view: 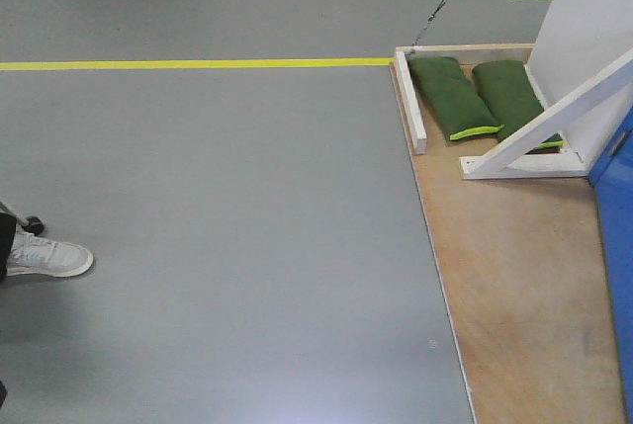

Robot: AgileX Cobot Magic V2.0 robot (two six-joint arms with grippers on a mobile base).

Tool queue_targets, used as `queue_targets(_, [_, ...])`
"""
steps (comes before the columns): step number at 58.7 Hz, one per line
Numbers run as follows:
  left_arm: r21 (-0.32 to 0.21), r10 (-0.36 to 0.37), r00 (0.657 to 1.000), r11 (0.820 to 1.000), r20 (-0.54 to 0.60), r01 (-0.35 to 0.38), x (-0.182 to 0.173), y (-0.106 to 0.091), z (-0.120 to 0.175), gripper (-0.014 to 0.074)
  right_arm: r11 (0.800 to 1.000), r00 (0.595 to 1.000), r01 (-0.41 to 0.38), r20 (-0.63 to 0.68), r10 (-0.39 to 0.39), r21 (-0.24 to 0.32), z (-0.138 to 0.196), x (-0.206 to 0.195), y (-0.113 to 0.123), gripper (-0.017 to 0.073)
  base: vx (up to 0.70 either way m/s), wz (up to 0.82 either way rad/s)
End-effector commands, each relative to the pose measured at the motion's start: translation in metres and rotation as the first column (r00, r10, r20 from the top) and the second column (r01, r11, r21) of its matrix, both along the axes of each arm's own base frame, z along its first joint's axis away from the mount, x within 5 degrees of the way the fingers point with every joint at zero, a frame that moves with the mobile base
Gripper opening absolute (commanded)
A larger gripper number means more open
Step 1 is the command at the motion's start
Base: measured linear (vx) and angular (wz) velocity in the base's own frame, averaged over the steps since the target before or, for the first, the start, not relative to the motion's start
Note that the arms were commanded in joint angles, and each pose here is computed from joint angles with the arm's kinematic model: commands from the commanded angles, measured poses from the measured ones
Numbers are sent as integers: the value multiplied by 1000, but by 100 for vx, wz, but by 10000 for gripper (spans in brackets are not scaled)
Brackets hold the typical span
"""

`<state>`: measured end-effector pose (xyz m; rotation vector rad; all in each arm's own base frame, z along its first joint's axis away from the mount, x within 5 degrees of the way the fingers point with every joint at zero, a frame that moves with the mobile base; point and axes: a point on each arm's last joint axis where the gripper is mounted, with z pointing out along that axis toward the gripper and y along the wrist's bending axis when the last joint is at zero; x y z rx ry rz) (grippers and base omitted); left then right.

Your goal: Move to blue door and open it

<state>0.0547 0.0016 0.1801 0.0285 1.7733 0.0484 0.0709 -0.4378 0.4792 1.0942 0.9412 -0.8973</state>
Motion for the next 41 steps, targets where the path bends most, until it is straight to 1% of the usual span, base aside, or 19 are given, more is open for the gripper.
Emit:
queue_targets(1, [-8, -11, 992, 1000, 123, 12, -1, -1, 17, 73, 981, 995, -8, 96, 27, -192, 64, -4, 50, 12, 0, 0])
queue_targets(9, [-8, -11, 992, 1000, 123, 12, -1, -1, 17, 73, 988, 977, -65, 193, 91, -141, 71, -3, 62, 12, 0, 0])
queue_targets(16, [-8, -11, 992, 1000, 123, 12, -1, -1, 17, 73, 987, 952, -143, 263, 156, -69, 71, 1, 69, 12, 0, 0])
queue_targets(21, [-8, -11, 992, 1000, 123, 12, -1, -1, 17, 73, 979, 931, -205, 304, 200, -15, 69, 5, 72, 12, 0, 0])
queue_targets(25, [-8, -11, 992, 1000, 123, 12, -1, -1, 17, 73, 964, 900, -265, 364, 240, 21, 66, 10, 73, 12, 0, 0])
queue_targets(27, [-8, -11, 992, 1000, 123, 12, -1, -1, 17, 73, 952, 876, -304, 403, 264, 36, 65, 12, 74, 12, 0, 0])
queue_targets(29, [-8, -11, 992, 1000, 123, 12, -1, -1, 17, 73, 935, 846, -350, 446, 291, 52, 64, 15, 75, 12, 0, 0])
queue_targets(33, [-8, -11, 992, 1000, 123, 12, -1, -1, 17, 73, 890, 768, -450, 540, 346, 70, 63, 22, 78, 12, 0, 0])
queue_targets(34, [-8, -11, 992, 1000, 123, 12, -1, -1, 17, 73, 873, 739, -482, 568, 362, 71, 63, 24, 79, 12, 0, 0])
queue_targets(35, [-8, -11, 992, 1000, 123, 12, -1, -1, 17, 73, 861, 718, -504, 588, 373, 70, 63, 26, 80, 12, 0, 0])
queue_targets(36, [-8, -11, 992, 1000, 123, 12, -1, -1, 17, 73, 840, 685, -538, 617, 388, 67, 64, 28, 82, 12, 0, 0])
queue_targets(37, [-8, -11, 992, 1000, 123, 12, -1, -1, 17, 73, 826, 660, -561, 637, 399, 64, 64, 29, 83, 12, 0, 0])
queue_targets(38, [-8, -11, 992, 1000, 123, 12, -1, -1, 17, 73, 803, 622, -594, 665, 413, 57, 65, 32, 84, 12, 0, 0])
queue_targets(39, [-8, -11, 992, 1000, 123, 12, -1, -1, 17, 73, 787, 596, -615, 683, 422, 50, 65, 33, 86, 12, 0, 0])
queue_targets(40, [-8, -11, 992, 1000, 123, 12, -1, -1, 17, 73, 763, 557, -645, 708, 434, 39, 66, 35, 87, 12, 0, 0])
queue_targets(41, [-8, -11, 992, 1000, 123, 12, -1, -1, 17, 73, 747, 532, -664, 723, 442, 31, 67, 36, 89, 12, 0, 0])
